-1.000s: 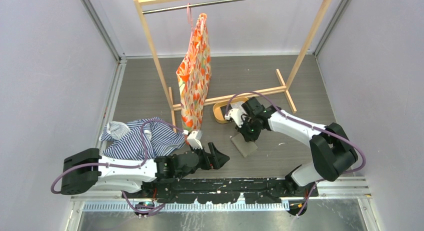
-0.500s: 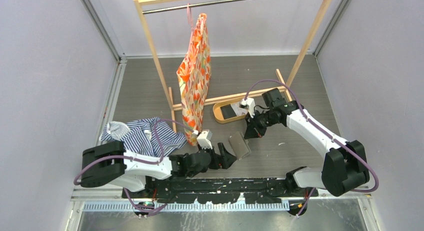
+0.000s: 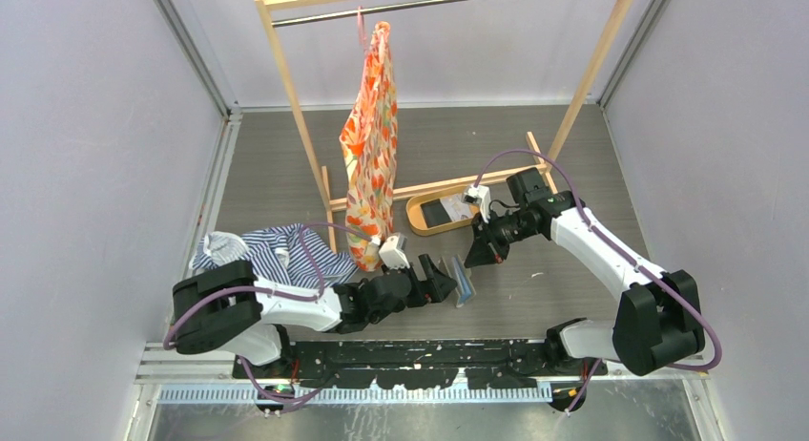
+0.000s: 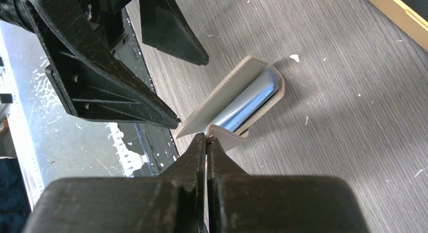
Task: Put the credit cards into the card holder
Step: Open the card holder at the center of the board.
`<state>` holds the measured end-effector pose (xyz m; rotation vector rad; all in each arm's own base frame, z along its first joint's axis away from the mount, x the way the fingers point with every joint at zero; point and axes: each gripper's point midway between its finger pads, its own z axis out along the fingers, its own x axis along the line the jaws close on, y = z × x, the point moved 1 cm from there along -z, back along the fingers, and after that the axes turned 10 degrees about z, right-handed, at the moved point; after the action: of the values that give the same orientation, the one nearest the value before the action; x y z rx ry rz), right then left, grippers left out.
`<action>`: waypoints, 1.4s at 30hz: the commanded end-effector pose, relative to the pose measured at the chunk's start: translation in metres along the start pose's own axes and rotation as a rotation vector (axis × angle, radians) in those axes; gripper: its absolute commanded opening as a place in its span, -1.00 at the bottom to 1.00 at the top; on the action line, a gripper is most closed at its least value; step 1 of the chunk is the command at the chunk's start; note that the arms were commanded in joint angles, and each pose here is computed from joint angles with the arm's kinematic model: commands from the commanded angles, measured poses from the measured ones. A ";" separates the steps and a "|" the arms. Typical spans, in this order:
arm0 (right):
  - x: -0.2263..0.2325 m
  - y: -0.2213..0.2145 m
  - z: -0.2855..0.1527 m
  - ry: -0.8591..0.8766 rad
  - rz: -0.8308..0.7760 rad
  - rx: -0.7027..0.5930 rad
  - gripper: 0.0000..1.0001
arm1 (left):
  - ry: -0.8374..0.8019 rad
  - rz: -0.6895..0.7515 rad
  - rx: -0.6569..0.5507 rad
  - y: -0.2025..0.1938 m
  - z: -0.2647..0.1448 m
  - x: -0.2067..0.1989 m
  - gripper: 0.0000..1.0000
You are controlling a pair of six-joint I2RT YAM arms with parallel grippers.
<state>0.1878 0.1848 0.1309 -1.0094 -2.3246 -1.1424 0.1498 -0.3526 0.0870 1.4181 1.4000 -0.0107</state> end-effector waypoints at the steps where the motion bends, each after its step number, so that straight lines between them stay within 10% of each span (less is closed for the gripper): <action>1: 0.015 0.016 -0.008 0.042 -0.055 -0.050 -0.97 | -0.026 -0.035 -0.026 0.012 0.002 -0.017 0.78; 21: -0.012 0.020 -0.009 -0.087 -0.015 -0.071 -0.97 | 0.319 0.019 0.025 -0.002 -0.016 0.060 0.41; 42: -0.138 -0.034 -0.013 -0.655 0.242 0.245 -0.96 | -0.001 0.090 0.013 0.013 -0.009 -0.011 0.10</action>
<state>0.2435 0.1156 0.0410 -1.6064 -2.5527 -0.5725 0.1448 -0.3307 0.0882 1.5330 1.3941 0.0718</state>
